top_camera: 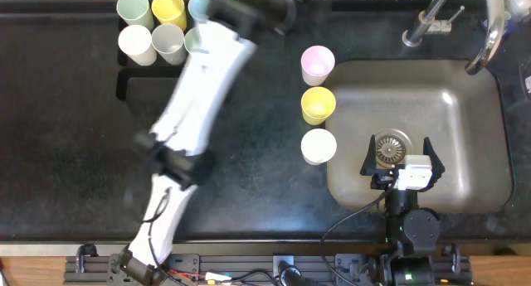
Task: Store Cups
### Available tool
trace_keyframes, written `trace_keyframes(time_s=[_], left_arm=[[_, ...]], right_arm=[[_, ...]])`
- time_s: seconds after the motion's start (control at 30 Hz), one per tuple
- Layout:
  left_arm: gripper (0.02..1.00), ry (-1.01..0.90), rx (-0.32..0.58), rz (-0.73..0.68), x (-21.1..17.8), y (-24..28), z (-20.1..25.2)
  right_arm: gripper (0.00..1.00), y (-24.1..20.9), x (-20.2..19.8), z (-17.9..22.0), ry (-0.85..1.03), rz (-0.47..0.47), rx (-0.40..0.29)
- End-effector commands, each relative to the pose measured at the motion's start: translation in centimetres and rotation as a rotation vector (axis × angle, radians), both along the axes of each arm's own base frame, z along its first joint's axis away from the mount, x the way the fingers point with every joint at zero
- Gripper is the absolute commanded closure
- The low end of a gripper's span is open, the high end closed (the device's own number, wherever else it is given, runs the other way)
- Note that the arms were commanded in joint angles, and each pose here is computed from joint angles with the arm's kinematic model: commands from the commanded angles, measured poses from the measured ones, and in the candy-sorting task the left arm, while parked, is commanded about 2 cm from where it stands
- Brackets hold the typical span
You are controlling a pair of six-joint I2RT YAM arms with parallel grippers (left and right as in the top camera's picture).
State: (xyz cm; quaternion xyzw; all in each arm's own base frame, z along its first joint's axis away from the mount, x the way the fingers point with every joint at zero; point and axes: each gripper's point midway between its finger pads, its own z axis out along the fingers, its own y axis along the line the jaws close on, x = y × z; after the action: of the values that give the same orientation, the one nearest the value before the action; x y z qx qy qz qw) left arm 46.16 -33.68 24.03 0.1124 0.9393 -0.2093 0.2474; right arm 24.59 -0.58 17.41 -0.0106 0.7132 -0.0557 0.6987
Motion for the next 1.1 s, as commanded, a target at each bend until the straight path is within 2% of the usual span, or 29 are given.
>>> trace_keyframes(time_s=[0.03,0.23,0.37,0.67,1.1], left_arm=[[0.018,0.064,-0.012,0.165,0.9,0.1,-2.0],[0.018,0.133,-0.006,0.234,1.5,0.2,-5.0],[0.018,0.209,0.032,0.289,1.2,1.1,-7.6],[0.018,0.311,0.104,0.312,0.3,1.7,-11.7],[0.018,0.357,0.133,0.325,0.0,2.1,-13.6]], right_arm=[[0.003,-0.2,0.0,0.2,-0.011,-0.007,-0.002],[0.005,-0.2,0.0,0.2,-0.011,-0.007,-0.002],[0.005,-0.2,0.0,0.2,-0.011,-0.007,-0.002],[0.003,-0.2,0.0,0.2,-0.011,-0.007,-0.002],[0.003,-0.2,0.0,0.2,-0.011,-0.007,-0.002]])
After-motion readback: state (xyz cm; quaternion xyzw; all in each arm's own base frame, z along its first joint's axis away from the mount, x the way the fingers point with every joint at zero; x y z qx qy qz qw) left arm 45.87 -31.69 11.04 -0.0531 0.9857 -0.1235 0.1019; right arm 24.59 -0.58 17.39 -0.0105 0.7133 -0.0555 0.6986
